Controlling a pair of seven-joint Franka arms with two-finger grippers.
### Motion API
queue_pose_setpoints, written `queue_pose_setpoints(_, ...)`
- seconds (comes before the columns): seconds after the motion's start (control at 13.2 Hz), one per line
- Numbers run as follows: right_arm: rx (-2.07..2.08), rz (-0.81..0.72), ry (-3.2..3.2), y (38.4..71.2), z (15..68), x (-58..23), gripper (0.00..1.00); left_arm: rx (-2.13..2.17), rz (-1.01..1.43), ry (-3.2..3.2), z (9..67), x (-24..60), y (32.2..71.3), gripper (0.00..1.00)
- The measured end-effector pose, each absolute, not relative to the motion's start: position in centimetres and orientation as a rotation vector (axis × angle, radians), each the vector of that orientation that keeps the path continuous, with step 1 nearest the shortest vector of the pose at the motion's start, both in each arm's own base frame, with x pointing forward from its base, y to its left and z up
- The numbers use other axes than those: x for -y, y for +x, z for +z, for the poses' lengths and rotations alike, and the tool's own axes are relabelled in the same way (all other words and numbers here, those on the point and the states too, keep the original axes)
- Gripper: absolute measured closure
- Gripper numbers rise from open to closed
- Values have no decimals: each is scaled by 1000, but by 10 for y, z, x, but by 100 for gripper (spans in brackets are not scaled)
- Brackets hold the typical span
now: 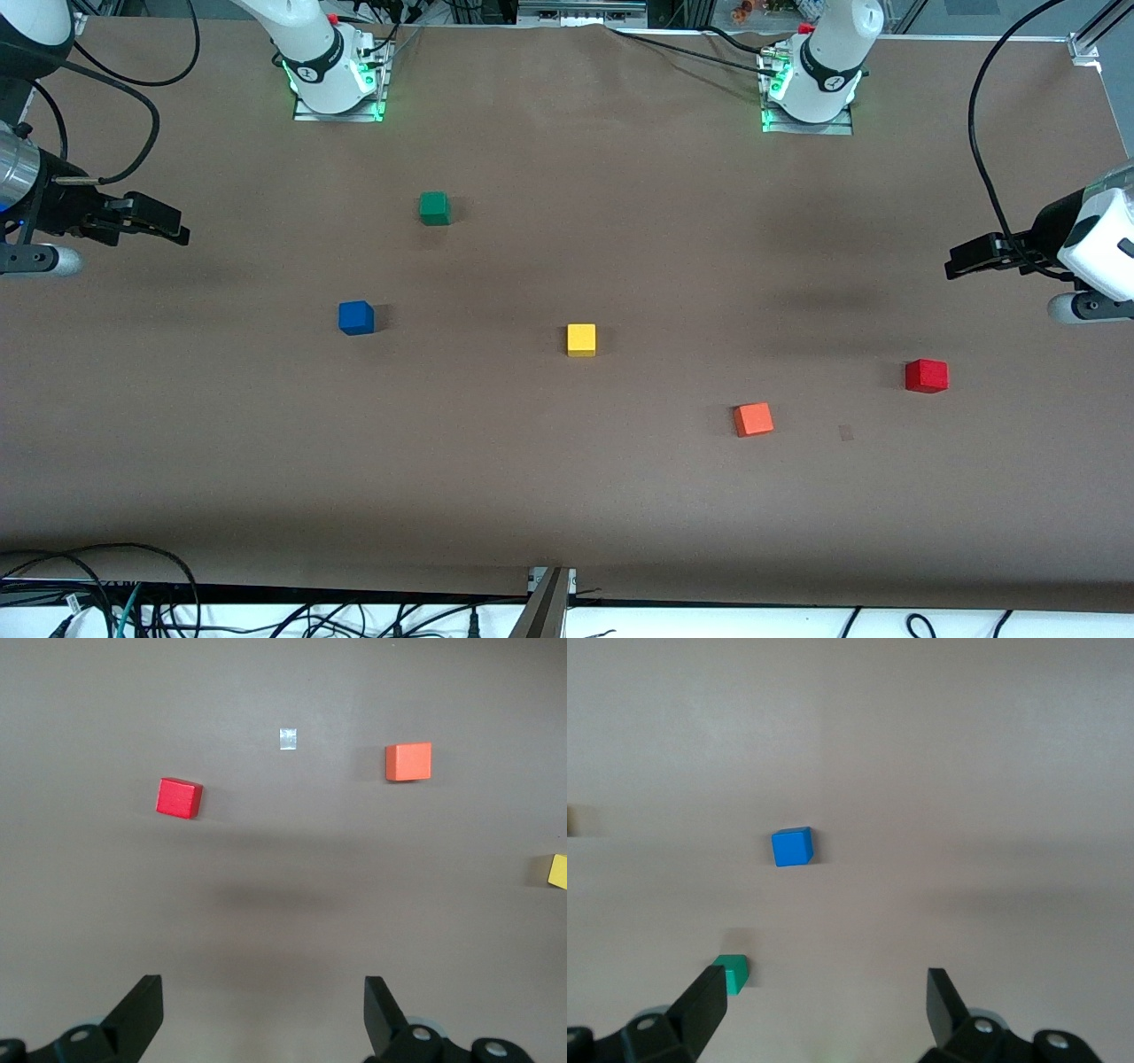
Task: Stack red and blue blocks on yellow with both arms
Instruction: 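Reach the left gripper down to the red cube and grasp it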
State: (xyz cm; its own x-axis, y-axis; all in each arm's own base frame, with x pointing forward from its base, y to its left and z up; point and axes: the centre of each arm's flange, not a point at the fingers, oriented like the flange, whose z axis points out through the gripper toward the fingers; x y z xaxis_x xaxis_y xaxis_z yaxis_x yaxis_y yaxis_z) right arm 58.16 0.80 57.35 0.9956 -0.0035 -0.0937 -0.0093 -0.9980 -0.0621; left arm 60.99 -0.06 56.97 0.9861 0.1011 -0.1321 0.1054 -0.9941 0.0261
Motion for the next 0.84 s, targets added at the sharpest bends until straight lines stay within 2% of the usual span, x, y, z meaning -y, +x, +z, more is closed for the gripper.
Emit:
queue_pose_setpoints(0.46,-12,183,-3074,579,572,-8,0,-163,-220,3097,563,0,613,0)
queue_pose_setpoints(0.84,-12,196,-3073,578,571,-8,0,-180,-272,3096,507,-15,639,0)
